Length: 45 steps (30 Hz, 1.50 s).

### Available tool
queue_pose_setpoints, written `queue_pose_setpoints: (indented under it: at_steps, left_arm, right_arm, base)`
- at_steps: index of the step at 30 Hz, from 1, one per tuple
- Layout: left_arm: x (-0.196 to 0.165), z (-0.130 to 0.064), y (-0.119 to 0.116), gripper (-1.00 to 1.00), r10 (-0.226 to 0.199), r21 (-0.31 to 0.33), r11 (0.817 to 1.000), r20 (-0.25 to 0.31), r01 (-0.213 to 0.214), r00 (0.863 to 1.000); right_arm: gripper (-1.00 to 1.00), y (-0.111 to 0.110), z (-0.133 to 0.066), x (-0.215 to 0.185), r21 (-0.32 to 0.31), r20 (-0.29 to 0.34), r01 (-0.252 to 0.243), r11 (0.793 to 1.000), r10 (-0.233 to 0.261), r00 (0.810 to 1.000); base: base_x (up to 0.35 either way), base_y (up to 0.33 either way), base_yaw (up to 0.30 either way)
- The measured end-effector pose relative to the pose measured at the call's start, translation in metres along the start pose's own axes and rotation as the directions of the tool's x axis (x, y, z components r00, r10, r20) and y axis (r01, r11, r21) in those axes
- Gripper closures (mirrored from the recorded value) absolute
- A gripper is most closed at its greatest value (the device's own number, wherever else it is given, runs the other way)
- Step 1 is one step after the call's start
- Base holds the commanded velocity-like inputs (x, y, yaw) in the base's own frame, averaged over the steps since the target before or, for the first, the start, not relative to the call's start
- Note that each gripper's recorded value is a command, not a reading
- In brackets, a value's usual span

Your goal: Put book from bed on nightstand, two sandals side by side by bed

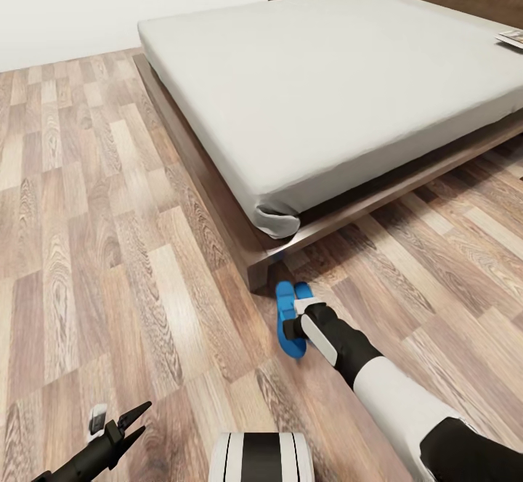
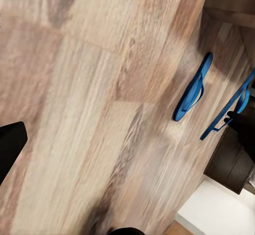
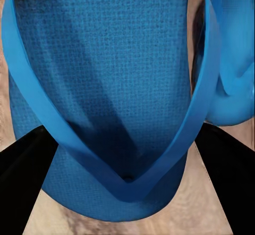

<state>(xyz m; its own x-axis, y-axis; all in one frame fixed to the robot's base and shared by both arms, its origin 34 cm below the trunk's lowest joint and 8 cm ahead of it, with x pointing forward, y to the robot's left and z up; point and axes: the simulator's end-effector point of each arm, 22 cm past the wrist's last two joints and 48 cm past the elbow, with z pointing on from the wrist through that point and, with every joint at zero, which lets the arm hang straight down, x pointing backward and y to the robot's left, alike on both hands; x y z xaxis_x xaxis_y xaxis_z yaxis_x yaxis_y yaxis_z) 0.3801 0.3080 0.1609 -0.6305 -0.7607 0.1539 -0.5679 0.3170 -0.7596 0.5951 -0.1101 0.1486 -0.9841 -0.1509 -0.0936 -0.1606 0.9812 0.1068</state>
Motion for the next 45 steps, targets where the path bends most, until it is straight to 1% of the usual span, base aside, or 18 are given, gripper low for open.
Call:
queue_pose_setpoints:
  at_steps: [13, 33, 45]
  left_arm:
    - [-0.003, -0.002, 0.001, -1.00, 0.003, -0.002, 1.000, 0.001, -0.003, 1.000]
    - [-0.004, -0.003, 0.000, -1.00, 0.003, -0.002, 1.000, 0.001, -0.003, 1.000]
    - [-0.004, -0.004, -0.005, -1.00, 0.004, 0.022, 1.000, 0.001, -0.004, 1.000]
  right_arm:
    - [1.00, -0.003, -0.007, -0.021, 0.004, 0.030, 0.002, 1.000, -0.002, 1.000]
    - [1.00, -0.002, -0.008, -0.025, 0.003, 0.036, 0.001, 1.000, -0.001, 0.999]
    - [1.00, -0.001, -0.009, -0.027, -0.001, 0.044, -0.001, 1.000, 0.001, 0.999]
  base:
    - [0.000, 0.000, 0.000]
    - [0.000, 0.000, 0.000]
    - [0.000, 0.000, 0.000]
